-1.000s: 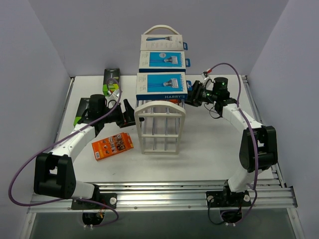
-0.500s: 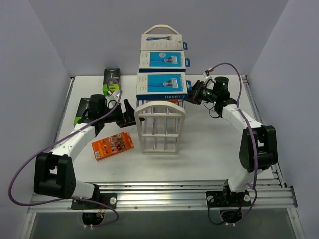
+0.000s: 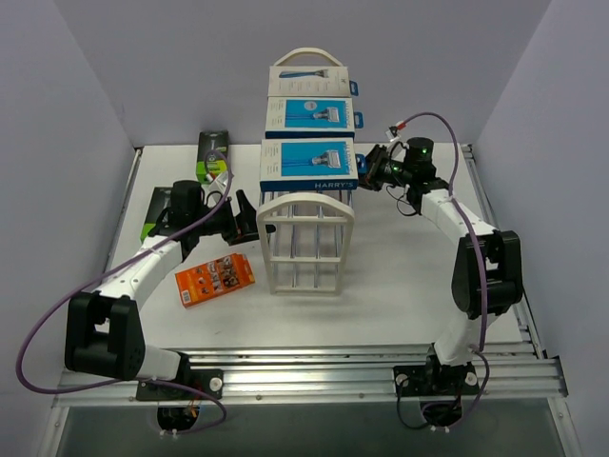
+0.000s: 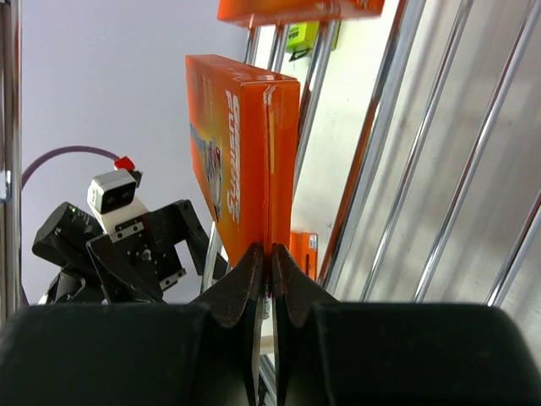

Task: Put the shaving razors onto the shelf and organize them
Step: Place the shaving razor onto shelf

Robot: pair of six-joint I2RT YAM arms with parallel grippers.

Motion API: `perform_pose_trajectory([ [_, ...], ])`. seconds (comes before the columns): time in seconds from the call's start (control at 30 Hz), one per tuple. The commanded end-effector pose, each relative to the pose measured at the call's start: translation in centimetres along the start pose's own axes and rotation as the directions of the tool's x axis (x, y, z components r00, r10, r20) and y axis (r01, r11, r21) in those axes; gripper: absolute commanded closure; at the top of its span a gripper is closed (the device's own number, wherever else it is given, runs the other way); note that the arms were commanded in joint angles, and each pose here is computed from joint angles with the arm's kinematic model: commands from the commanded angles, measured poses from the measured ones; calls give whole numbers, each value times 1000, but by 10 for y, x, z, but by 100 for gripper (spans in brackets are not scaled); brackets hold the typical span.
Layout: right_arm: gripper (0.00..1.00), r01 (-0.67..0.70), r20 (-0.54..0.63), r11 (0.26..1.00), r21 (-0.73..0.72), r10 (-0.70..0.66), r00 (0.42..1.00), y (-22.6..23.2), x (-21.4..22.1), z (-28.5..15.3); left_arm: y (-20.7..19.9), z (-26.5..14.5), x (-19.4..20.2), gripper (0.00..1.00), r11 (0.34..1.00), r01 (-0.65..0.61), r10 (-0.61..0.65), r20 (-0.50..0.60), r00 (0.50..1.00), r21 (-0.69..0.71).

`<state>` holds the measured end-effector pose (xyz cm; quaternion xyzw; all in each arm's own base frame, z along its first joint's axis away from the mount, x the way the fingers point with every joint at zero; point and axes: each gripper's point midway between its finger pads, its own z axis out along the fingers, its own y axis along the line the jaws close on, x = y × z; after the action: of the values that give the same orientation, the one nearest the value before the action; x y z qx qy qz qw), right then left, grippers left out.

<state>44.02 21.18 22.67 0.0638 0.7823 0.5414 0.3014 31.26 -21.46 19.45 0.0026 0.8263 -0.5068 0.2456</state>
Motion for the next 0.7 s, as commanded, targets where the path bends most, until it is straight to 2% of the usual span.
perform_pose_trajectory([
  [0.0,100,61,14,997,-47,-61,998,20,-19,0,-15,-1,-12,6,998,-59,58,16,998,33],
  [0.67,100,38,-75,998,58,-34,997,-9,-31,9,-16,-2,-11,6,998,-60,60,14,998,37],
])
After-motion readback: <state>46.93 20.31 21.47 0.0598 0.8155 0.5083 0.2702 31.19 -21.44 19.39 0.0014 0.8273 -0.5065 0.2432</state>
